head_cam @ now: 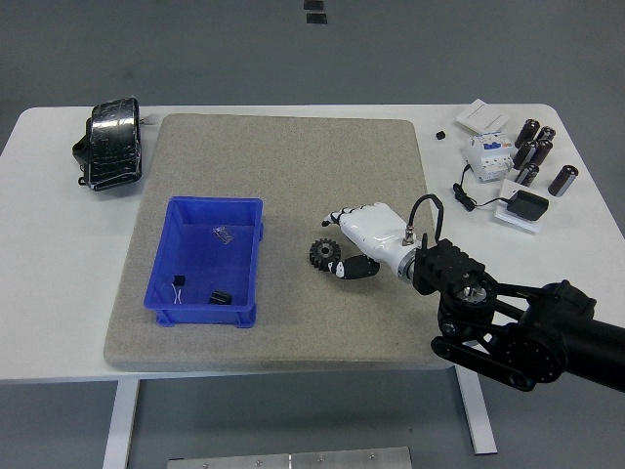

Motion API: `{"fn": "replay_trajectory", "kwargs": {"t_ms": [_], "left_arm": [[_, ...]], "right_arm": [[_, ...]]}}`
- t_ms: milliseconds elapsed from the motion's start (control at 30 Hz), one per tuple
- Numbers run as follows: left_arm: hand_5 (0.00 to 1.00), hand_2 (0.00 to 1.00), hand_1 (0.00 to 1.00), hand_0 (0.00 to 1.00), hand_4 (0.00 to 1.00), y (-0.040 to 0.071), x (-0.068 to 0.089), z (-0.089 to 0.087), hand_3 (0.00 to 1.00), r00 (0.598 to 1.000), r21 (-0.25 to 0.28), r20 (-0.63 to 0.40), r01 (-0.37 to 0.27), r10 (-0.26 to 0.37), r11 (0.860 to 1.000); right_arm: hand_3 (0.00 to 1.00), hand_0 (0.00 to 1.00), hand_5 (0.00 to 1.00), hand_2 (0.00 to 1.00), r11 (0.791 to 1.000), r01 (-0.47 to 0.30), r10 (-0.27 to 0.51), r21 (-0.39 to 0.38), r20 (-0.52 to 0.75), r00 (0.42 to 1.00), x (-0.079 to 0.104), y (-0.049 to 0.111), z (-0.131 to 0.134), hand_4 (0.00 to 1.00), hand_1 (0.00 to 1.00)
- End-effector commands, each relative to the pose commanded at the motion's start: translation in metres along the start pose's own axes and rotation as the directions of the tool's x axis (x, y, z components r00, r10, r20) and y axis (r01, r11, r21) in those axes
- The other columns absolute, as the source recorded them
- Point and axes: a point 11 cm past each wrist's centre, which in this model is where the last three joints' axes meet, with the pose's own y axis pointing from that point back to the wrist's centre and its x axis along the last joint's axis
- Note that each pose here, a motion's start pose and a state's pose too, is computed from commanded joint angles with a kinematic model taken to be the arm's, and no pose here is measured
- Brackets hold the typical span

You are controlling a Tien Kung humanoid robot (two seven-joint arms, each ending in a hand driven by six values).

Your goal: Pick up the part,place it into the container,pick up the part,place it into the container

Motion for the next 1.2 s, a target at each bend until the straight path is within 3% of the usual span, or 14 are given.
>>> {"fn": "replay_trajectory", "kwargs": {"t_ms": [200, 533, 1100, 1133, 1200], "left_arm": [[0.255, 0.663, 0.678, 0.694, 0.734, 0.0, 0.0, 0.001, 0.574, 1.0, -0.003, 0.001, 0.0, 0.0, 1.0], [0.255, 0.661, 0.678, 0.694, 0.734, 0.0, 0.0, 0.001, 0.574, 1.0, -0.003, 0.002, 0.0, 0.0, 1.0], [0.258, 0.661, 0.678, 0.694, 0.733, 0.001, 0.0, 0.002, 0.572, 1.0, -0.007, 0.002, 0.0, 0.0, 1.0], [0.258, 0.661, 0.678, 0.694, 0.733, 0.001, 0.0, 0.003, 0.572, 1.0, -0.007, 0.002, 0.0, 0.0, 1.0], [0.258, 0.661, 0.678, 0.694, 0.733, 0.001, 0.0, 0.003, 0.572, 1.0, -0.008, 0.002, 0.0, 0.0, 1.0]], "right_arm": [[0.798, 0.406, 0.445, 0.782, 1.0, 0.013, -0.013, 0.015, 0.004, 1.0, -0.004, 0.001, -0.005, 0.829, 0.63], [0.789, 0.389, 0.452, 0.773, 0.999, -0.026, 0.024, 0.035, 0.058, 0.998, 0.008, 0.003, -0.011, 0.817, 0.612], [0.779, 0.384, 0.442, 0.765, 1.0, 0.003, -0.004, 0.031, 0.042, 0.999, -0.005, -0.005, -0.008, 0.801, 0.606], [0.704, 0.365, 0.422, 0.676, 0.999, 0.002, -0.003, 0.032, 0.044, 0.999, -0.005, -0.005, -0.009, 0.766, 0.561], [0.704, 0.365, 0.422, 0.676, 0.999, -0.001, -0.001, 0.034, 0.045, 0.999, -0.005, -0.005, -0.009, 0.766, 0.561]]}}
